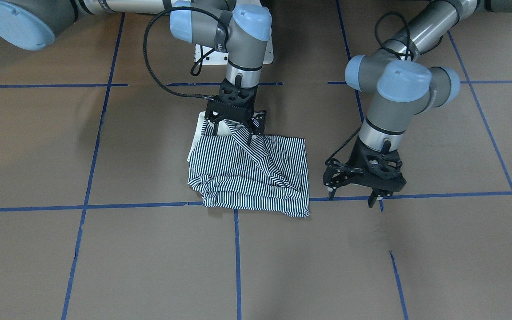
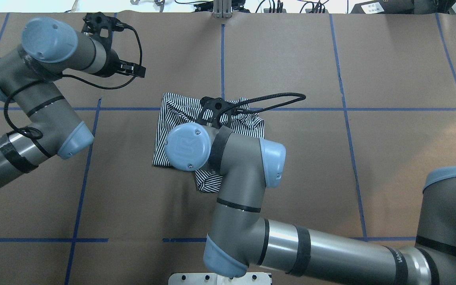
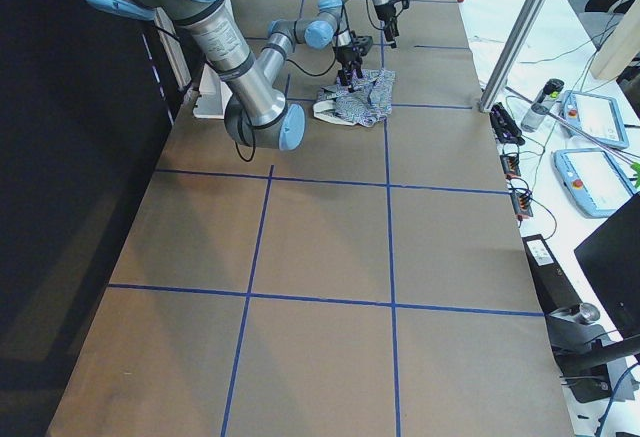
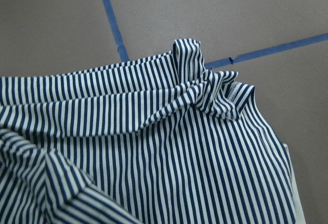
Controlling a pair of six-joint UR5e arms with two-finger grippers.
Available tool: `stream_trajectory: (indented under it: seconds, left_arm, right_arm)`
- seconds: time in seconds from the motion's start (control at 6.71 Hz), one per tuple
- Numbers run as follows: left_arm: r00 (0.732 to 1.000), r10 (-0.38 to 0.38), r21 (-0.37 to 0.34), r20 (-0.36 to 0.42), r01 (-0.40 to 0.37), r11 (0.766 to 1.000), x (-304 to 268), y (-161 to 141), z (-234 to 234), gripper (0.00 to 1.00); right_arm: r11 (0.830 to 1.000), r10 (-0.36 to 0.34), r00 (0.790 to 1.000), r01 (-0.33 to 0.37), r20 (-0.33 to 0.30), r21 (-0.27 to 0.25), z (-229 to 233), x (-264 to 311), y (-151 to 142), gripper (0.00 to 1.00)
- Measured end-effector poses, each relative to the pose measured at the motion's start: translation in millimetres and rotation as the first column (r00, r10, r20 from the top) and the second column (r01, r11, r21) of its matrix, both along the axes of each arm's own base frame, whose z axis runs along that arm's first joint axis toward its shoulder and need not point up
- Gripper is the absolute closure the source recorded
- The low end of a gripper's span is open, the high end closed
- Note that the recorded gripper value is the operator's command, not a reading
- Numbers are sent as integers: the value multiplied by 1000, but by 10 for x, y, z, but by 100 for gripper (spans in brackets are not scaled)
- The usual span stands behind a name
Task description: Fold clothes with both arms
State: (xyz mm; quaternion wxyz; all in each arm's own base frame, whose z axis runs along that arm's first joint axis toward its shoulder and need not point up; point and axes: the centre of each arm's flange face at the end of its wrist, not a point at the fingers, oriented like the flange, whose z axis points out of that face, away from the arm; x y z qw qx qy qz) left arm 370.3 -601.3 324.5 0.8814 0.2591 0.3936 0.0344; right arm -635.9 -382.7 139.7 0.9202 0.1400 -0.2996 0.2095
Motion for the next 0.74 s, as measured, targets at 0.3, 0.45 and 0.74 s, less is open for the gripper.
stream_trajectory:
  seconds: [0.3,0.45,0.74]
  left_arm:
    - [998,25,43,64,-28,999,-426,-201,243,0]
    - [996,26,54,89,-31,998,-565,-290,339,0]
    - [995,36,54,97,-41,998,-651,-345,417,0]
  right_arm:
    - [998,-45,996,49,-80,43,-43,-390,285,4]
    - [995,-74,988,82,-134,50,-136,-674,289,8]
    - [978,-172,959,193,-226,73,-272,-964,360,20]
